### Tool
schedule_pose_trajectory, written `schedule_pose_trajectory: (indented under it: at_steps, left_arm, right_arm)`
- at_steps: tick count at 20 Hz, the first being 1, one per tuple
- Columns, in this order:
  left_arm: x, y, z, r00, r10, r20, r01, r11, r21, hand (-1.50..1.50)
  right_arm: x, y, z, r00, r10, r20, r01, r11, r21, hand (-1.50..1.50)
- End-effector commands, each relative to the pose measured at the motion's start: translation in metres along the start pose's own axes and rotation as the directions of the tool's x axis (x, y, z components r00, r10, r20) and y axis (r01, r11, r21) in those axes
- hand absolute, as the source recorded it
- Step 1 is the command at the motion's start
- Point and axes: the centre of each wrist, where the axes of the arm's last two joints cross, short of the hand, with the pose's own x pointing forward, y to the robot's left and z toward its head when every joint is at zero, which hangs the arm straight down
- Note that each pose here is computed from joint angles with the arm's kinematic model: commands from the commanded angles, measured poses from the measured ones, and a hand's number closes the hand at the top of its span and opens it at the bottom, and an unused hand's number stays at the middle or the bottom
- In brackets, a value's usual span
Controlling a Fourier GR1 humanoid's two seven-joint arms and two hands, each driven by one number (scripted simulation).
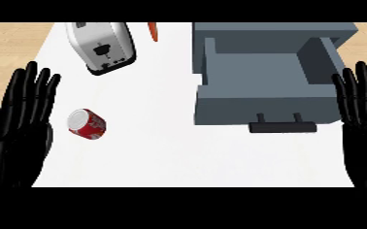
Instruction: Pick up the can, place it into the drawer and close the drawer
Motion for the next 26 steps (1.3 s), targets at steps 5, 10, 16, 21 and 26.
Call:
schedule_pose_trajectory:
  at_steps: [5,10,16,21,26]
  left_arm:
    - [0.007,0.029,0.026,0.987,-0.160,-0.029,0.161,0.938,0.307,-1.50]
    - [-0.010,0.039,0.047,0.927,0.002,-0.375,0.218,0.811,0.544,-1.50]
    - [0.005,0.038,0.042,0.922,-0.002,-0.388,0.240,0.788,0.566,-1.50]
    - [0.008,0.026,0.034,0.927,0.013,-0.375,0.214,0.803,0.556,-1.50]
    - [-0.018,0.004,0.033,0.915,0.014,-0.403,0.222,0.816,0.533,-1.50]
  right_arm:
    - [0.001,-0.008,-0.002,0.999,-0.036,0.030,0.036,0.999,0.000,-1.50]
    - [-0.017,0.002,0.008,0.967,-0.058,-0.246,0.034,0.994,-0.102,-1.50]
    - [-0.024,-0.017,0.012,0.957,-0.050,-0.285,0.030,0.997,-0.076,-1.50]
    - [-0.016,-0.028,0.007,0.964,-0.045,-0.263,0.023,0.996,-0.088,-1.50]
    - [-0.028,-0.017,0.016,0.966,-0.061,-0.251,0.033,0.993,-0.113,-1.50]
